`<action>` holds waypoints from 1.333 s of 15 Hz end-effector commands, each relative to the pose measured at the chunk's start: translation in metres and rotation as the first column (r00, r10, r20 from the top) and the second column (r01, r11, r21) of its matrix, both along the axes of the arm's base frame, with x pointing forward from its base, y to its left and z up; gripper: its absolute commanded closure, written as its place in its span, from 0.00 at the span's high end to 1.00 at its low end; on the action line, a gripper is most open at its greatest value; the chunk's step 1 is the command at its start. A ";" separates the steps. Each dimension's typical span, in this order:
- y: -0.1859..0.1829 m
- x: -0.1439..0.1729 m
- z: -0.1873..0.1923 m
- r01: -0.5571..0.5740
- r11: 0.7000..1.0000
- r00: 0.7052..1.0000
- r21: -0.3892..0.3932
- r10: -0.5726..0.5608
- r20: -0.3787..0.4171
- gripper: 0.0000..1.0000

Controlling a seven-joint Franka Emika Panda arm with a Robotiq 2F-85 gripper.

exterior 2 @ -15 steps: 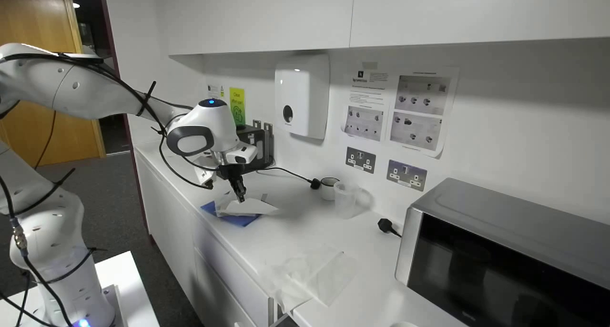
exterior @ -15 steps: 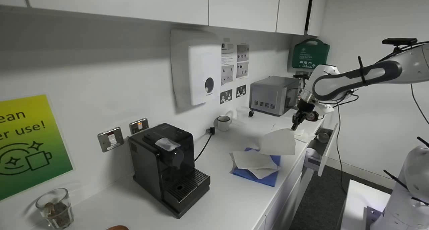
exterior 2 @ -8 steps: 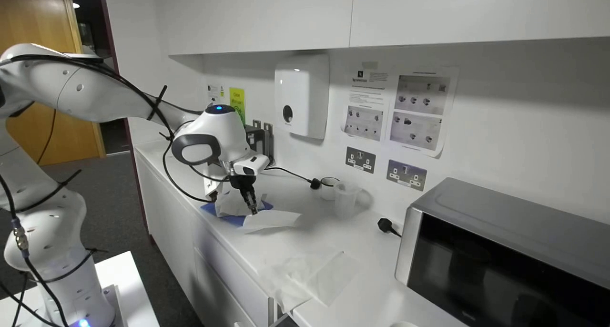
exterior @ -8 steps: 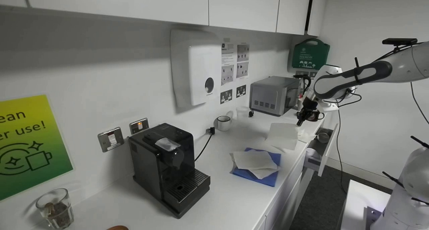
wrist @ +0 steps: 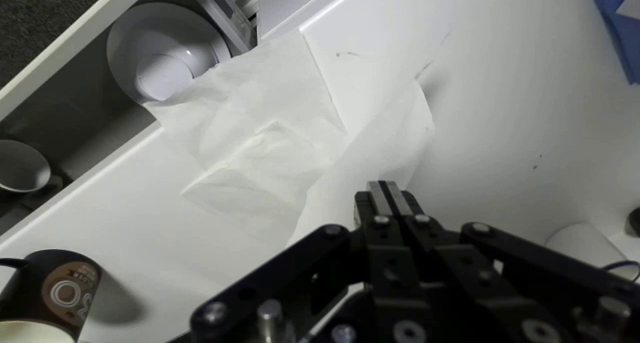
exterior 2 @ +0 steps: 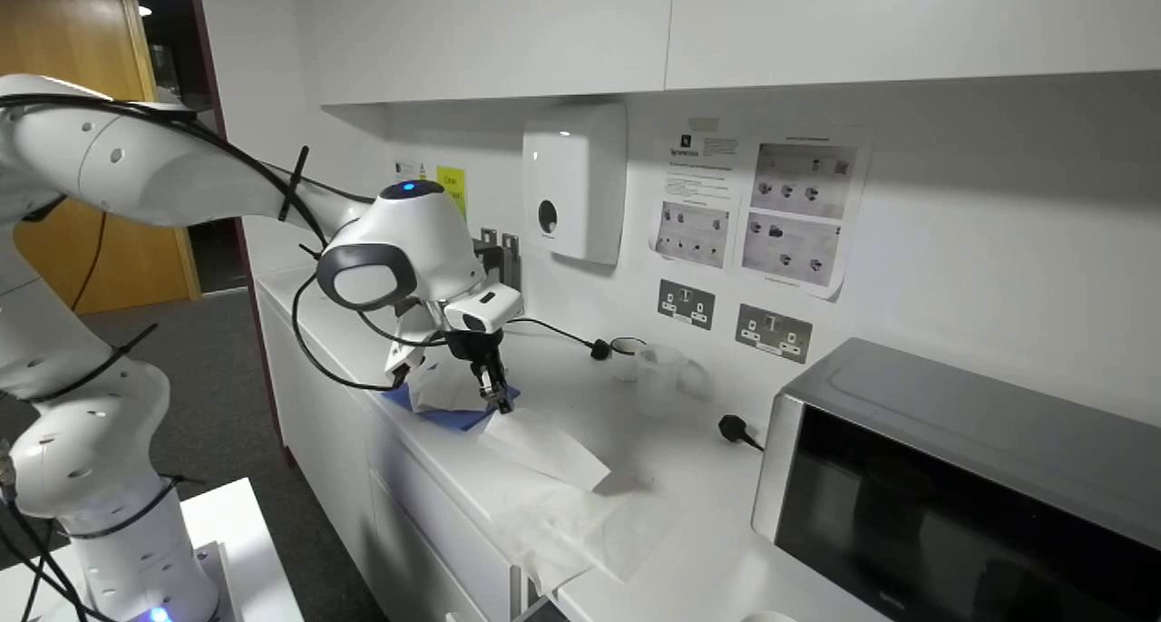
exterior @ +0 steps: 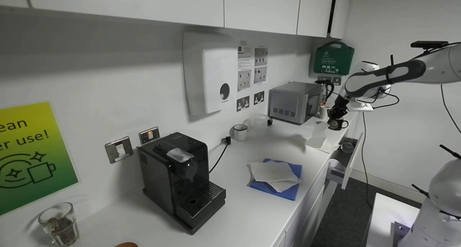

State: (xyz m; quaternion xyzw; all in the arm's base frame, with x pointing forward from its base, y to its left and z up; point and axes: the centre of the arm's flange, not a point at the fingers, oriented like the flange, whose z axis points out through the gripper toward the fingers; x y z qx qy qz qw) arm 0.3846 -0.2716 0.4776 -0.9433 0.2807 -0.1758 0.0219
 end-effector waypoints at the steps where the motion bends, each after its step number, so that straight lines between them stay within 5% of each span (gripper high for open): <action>1: -0.025 -0.010 0.016 0.088 0.996 0.996 -0.008 -0.088 0.027 0.00; 20: -0.101 -0.082 0.028 0.327 0.945 0.945 -0.030 -0.326 0.023 0.00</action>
